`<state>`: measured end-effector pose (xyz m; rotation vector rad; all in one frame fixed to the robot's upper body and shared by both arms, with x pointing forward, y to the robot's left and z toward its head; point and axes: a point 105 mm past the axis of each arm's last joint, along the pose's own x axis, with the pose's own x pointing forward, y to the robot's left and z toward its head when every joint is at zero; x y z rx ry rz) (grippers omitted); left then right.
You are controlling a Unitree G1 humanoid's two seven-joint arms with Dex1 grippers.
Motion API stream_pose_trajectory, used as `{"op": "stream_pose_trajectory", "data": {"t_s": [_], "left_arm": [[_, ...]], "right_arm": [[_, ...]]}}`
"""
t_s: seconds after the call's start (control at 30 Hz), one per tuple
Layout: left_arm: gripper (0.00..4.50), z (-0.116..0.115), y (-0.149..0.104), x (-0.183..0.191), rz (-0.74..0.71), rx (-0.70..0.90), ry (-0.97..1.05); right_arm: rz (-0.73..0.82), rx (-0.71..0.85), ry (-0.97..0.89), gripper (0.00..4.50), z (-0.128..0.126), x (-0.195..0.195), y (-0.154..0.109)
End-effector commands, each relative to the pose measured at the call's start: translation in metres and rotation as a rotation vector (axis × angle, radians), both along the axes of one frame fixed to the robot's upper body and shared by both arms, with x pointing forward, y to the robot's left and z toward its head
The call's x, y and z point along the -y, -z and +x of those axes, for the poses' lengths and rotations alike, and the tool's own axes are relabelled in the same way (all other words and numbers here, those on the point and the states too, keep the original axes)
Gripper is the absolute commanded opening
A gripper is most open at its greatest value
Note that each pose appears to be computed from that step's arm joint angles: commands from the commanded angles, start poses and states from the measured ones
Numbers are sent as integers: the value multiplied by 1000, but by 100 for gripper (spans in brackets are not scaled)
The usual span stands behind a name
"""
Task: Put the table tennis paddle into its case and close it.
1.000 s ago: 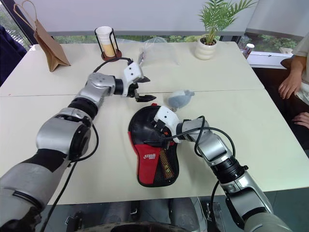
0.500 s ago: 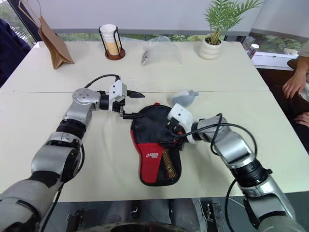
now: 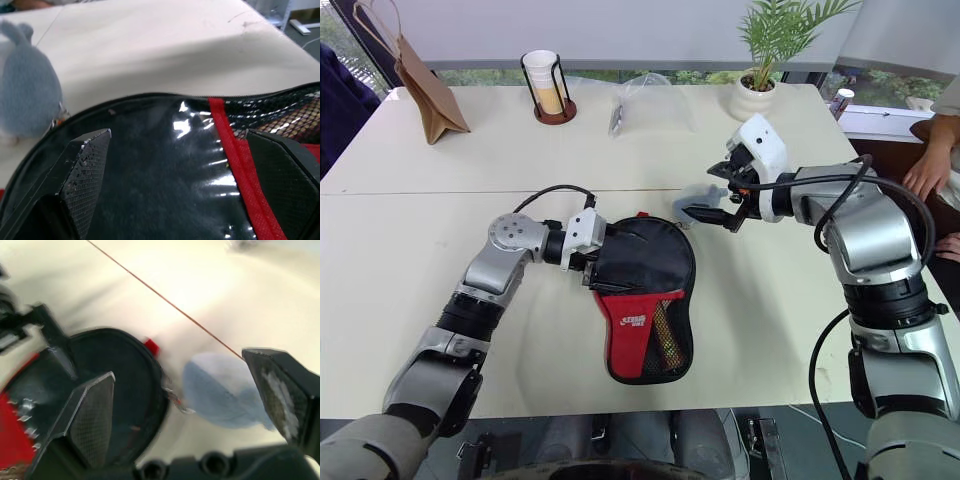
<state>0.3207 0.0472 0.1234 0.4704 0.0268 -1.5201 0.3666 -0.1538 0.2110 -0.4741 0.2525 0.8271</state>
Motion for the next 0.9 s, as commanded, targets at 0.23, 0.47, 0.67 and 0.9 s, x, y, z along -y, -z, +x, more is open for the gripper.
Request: {"op": "stream_pose_trajectory", "data": {"t_s": [0.23, 0.47, 0.67, 0.9], "left_arm": [[445, 3, 26, 10, 81, -18, -53], [445, 5, 33, 10, 99, -21, -81], [445, 6, 35, 12, 100, -19, -90], [448, 7, 36, 13, 107, -18, -91]], "right_arm": [[-150, 36, 1, 450, 49, 5, 15], [-214, -39, -59, 450, 60, 2, 31], [-271, -103, -80, 450, 64, 0, 47], [-278, -118, -77, 257, 68, -2, 51]]}}
